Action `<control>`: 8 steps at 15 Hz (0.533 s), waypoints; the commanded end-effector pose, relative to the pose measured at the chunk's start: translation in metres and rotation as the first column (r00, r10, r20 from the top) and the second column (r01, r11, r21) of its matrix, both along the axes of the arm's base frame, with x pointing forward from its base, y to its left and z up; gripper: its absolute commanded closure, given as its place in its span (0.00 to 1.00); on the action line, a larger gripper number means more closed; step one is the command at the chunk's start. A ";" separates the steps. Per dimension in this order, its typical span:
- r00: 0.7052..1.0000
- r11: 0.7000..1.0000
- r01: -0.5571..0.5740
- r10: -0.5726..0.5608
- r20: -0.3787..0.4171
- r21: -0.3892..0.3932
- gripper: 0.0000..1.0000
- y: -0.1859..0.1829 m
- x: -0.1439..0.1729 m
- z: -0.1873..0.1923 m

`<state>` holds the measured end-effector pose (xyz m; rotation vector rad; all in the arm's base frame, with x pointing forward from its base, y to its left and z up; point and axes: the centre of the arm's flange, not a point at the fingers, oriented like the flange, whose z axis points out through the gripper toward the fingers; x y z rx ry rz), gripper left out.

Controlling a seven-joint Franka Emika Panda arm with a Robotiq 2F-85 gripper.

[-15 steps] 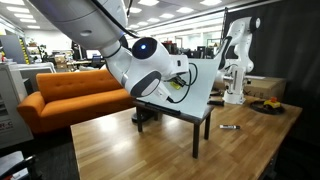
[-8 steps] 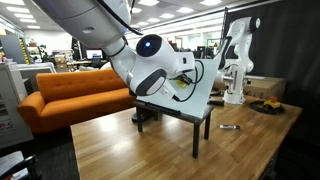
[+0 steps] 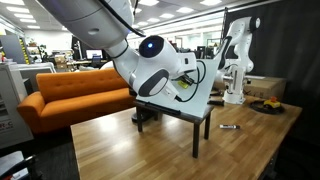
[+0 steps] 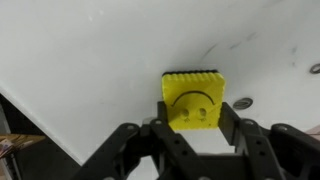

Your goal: Erase the drawing on the board

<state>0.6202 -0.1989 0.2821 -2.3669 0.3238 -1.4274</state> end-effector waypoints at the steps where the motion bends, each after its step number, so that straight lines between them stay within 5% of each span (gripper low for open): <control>1: 1.000 1.000 0.003 -0.003 0.002 -0.016 0.73 0.037 -0.008 -0.029; 8: 0.998 0.998 -0.059 0.059 -0.005 -0.017 0.73 0.063 -0.002 -0.028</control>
